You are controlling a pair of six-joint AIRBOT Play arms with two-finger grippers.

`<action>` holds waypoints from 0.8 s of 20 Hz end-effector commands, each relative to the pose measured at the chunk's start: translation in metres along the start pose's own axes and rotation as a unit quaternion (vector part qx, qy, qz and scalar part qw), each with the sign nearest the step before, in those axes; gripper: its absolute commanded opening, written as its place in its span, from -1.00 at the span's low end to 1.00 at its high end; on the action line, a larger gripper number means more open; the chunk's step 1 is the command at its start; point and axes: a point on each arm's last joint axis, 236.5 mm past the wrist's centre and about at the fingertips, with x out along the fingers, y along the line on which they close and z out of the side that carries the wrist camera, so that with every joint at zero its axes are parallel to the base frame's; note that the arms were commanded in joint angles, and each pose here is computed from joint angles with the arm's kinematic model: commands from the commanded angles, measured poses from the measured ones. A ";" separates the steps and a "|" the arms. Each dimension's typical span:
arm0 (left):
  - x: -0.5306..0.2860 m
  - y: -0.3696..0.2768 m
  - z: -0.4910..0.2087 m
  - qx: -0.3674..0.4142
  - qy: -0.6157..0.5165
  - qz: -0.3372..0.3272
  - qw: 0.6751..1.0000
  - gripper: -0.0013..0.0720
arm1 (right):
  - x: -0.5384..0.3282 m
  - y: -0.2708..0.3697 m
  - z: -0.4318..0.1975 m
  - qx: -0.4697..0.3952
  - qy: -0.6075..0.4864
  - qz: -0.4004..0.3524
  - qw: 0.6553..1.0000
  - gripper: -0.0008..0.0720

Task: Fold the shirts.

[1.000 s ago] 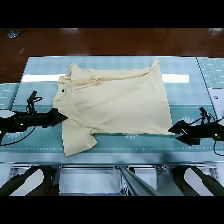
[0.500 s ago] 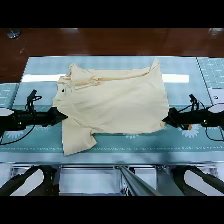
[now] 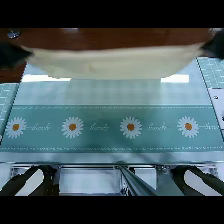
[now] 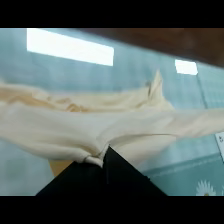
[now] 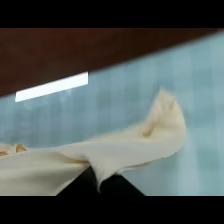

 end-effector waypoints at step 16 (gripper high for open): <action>-0.306 -0.191 0.017 0.264 -0.263 0.186 0.909 -0.92 | -0.323 0.134 -0.048 -0.168 -0.204 -0.080 0.961 -0.89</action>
